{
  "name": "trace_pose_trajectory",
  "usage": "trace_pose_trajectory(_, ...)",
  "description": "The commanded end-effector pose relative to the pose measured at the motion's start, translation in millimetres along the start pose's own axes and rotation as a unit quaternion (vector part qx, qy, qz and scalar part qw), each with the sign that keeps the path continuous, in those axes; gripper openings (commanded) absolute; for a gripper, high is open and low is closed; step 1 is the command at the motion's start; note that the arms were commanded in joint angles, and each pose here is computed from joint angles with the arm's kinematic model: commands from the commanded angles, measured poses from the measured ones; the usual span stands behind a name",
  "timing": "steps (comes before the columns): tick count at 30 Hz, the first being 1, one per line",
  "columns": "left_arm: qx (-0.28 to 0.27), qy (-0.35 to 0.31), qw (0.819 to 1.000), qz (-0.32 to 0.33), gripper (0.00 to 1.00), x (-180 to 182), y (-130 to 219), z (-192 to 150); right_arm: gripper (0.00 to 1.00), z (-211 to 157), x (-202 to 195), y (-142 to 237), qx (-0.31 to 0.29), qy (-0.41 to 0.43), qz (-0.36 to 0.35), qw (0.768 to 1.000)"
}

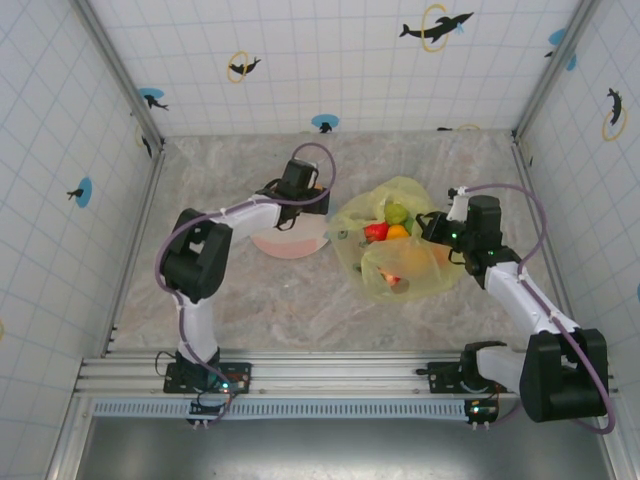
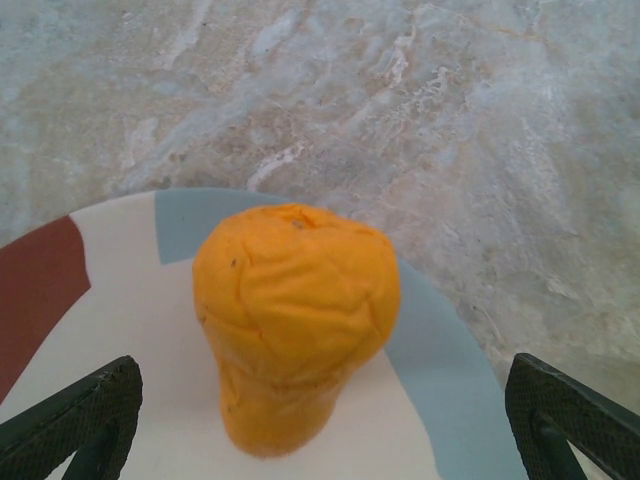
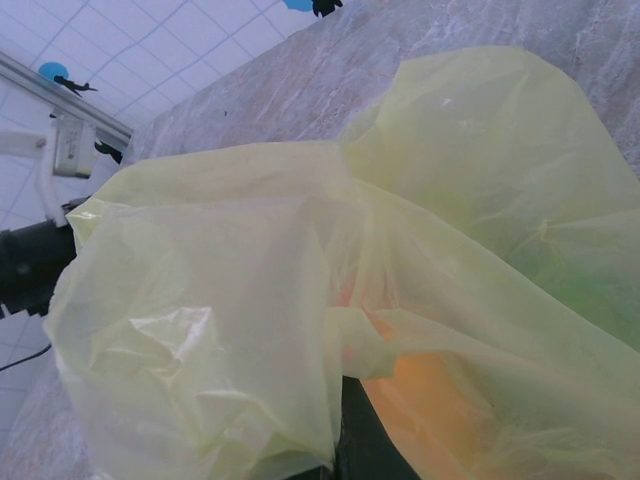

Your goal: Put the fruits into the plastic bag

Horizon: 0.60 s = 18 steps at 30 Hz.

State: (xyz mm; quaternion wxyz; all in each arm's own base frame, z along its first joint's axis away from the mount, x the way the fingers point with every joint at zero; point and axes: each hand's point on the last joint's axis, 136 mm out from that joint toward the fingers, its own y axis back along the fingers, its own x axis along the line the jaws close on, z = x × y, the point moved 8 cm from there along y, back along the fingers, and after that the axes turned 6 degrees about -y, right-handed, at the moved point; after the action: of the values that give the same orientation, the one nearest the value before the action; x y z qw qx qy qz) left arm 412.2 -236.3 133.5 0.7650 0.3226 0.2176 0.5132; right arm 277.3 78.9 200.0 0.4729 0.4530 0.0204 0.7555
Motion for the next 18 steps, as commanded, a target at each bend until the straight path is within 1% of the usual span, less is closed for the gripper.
trace_pose_trajectory(1,0.018,-0.016,1.0,0.015,0.96,7,-13,3,0.0,-2,1,-2,0.0,0.01,0.008,1.0)
trace_pose_trajectory(9,0.037,-0.024,0.999,0.02,0.96,8,-41,7,0.0,-2,-1,-1,0.0,0.01,0.004,1.0)
trace_pose_trajectory(18,0.053,-0.029,0.998,0.018,0.9,9,-59,7,0.0,-3,-2,-1,0.0,0.009,0.003,1.0)
